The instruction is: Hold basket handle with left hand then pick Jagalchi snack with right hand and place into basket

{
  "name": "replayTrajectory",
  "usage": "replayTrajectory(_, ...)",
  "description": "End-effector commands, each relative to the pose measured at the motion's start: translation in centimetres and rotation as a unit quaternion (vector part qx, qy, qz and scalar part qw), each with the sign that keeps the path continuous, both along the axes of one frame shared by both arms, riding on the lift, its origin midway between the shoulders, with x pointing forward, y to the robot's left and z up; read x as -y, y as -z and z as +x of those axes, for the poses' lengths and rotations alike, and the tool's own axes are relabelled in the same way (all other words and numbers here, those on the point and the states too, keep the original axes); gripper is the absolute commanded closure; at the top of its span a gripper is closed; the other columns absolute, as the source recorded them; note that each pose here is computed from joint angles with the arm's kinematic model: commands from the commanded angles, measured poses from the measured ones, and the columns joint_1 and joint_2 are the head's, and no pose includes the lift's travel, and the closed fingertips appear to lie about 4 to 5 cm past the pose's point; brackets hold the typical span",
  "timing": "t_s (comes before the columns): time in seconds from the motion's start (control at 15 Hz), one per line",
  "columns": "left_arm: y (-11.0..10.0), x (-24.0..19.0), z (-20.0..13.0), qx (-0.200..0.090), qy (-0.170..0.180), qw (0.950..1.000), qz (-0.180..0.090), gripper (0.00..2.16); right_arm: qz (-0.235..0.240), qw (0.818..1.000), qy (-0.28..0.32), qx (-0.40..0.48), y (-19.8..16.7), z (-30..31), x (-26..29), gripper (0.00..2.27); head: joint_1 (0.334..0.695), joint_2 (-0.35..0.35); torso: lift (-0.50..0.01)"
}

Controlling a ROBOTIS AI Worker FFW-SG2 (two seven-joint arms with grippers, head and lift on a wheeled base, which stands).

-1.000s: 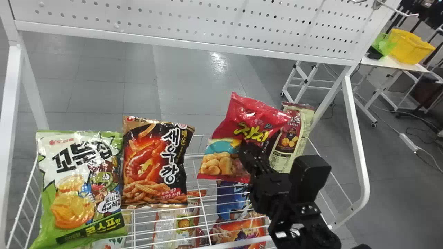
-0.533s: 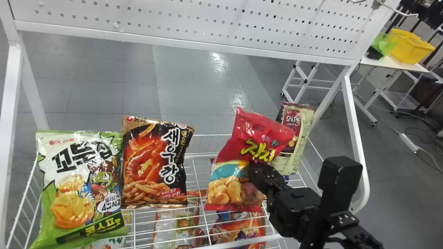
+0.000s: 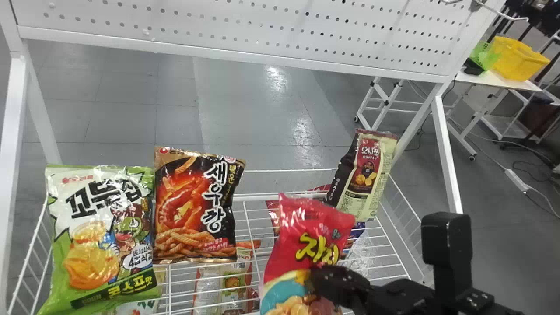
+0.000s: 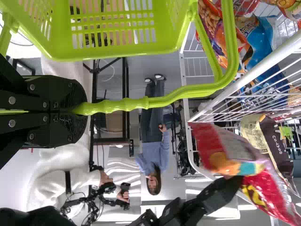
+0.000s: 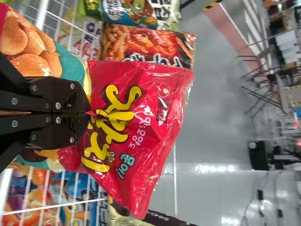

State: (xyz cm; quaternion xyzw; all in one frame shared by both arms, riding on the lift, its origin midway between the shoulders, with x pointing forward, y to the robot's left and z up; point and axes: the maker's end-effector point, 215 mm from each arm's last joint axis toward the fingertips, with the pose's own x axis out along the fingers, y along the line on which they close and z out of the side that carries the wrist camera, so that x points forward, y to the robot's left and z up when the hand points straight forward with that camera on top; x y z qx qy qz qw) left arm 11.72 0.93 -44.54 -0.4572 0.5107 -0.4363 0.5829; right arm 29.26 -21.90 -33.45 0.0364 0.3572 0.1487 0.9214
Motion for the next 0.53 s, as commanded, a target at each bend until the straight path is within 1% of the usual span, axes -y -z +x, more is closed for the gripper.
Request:
replayTrajectory(0.0,0.0,0.0,0.0,0.001,0.0,1.0,0.001,1.43,-0.015,0.997,-0.024,-0.073,2.1,-4.0,-0.5,2.12,0.695,-0.35,-0.01)
replayTrajectory(0.07,0.0,0.1,0.1,0.001,-0.001,1.0,0.001,1.43,-0.019,0.995,-0.032,-0.098,2.8,-5.4,-0.8,2.12,0.695,-0.35,-0.01)
replayTrajectory(0.2,-0.1,0.1,0.2,0.002,-0.002,1.0,0.0,1.43,0.009,0.994,-0.048,-0.095,2.2,-5.6,-2.5,2.12,0.695,-0.35,-0.01)
replayTrajectory(0.47,-0.2,0.2,0.2,0.004,-0.002,1.0,0.0,1.43,0.025,0.992,-0.068,-0.106,2.8,-6.3,-4.6,2.12,0.695,-0.35,-0.01)
